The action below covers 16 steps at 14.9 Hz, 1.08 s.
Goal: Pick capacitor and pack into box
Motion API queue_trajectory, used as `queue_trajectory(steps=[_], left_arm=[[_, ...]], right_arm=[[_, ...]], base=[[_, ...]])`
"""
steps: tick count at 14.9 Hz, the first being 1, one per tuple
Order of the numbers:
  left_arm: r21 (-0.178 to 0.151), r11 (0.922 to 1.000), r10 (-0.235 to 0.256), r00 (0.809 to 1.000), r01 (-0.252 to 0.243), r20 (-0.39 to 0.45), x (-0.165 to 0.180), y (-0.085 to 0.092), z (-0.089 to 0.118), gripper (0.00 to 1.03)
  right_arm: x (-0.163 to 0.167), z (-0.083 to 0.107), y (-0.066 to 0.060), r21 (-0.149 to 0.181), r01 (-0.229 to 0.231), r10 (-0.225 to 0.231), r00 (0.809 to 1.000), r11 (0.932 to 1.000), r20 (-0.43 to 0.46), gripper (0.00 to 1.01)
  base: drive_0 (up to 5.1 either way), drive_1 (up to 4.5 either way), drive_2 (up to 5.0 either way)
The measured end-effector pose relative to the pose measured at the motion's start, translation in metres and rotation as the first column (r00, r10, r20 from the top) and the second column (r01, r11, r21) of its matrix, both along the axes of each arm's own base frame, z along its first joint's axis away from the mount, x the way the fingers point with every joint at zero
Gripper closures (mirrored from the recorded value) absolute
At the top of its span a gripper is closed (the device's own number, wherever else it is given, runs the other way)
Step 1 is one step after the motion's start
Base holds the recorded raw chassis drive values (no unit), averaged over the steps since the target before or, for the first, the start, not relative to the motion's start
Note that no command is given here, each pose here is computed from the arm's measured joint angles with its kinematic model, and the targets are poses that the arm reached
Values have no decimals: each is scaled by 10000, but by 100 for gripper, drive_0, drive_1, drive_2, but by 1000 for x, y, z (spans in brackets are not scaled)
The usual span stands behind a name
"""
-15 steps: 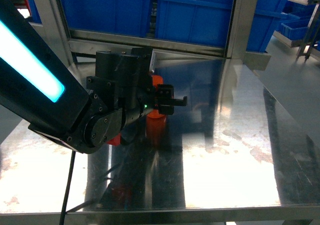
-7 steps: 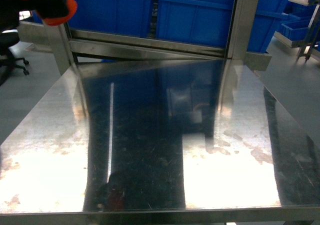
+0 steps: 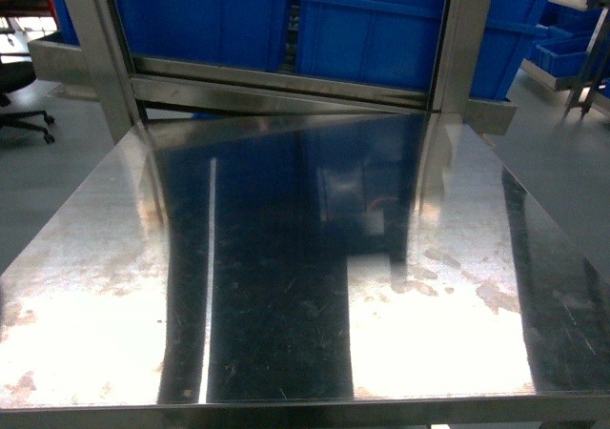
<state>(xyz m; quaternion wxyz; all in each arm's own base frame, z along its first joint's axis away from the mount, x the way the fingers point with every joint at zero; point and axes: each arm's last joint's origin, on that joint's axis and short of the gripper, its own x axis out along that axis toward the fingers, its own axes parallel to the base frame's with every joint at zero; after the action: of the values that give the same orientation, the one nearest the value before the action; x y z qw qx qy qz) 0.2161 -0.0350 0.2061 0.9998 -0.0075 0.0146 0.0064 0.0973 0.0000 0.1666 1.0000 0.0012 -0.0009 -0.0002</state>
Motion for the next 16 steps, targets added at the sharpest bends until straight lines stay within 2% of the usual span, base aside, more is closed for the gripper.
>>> queue_trajectory(steps=[4, 7, 8, 9, 10, 12, 14, 16], left_arm=[[-7, 9999, -145, 9997, 146, 171, -32, 15, -14, 60], [-13, 10000, -58, 9999, 58, 147, -50, 23, -23, 60], [-16, 9998, -202, 9996, 203, 174, -56, 26, -25, 60], [-15, 9999, -164, 9997, 165, 166, -61, 34, -27, 60], [-21, 10000, 95, 9999, -95, 139, -65, 36, -29, 60], [-16, 9999, -149, 9998, 149, 135, -73, 35, -33, 60], [-11, 9999, -145, 9987, 146, 490, -77, 35, -36, 60], [-14, 9999, -145, 9995, 146, 269, -79, 35, -40, 60]], right_arm=[[0, 0, 0, 0, 4, -4, 10000, 10000, 4, 3], [0, 0, 0, 0, 0, 0, 10000, 10000, 4, 3], [0, 0, 0, 0, 0, 0, 10000, 10000, 0, 3], [0, 0, 0, 0, 0, 0, 10000, 10000, 4, 3], [0, 0, 0, 0, 8, -8, 10000, 10000, 0, 3], [0, 0, 0, 0, 0, 0, 10000, 10000, 4, 3], [0, 0, 0, 0, 4, -4, 10000, 10000, 0, 3], [0, 0, 0, 0, 0, 0, 10000, 10000, 0, 3]], base=[[0, 0, 0], [0, 0, 0], [0, 0, 0], [0, 0, 0], [0, 0, 0], [0, 0, 0], [0, 0, 0], [0, 0, 0]])
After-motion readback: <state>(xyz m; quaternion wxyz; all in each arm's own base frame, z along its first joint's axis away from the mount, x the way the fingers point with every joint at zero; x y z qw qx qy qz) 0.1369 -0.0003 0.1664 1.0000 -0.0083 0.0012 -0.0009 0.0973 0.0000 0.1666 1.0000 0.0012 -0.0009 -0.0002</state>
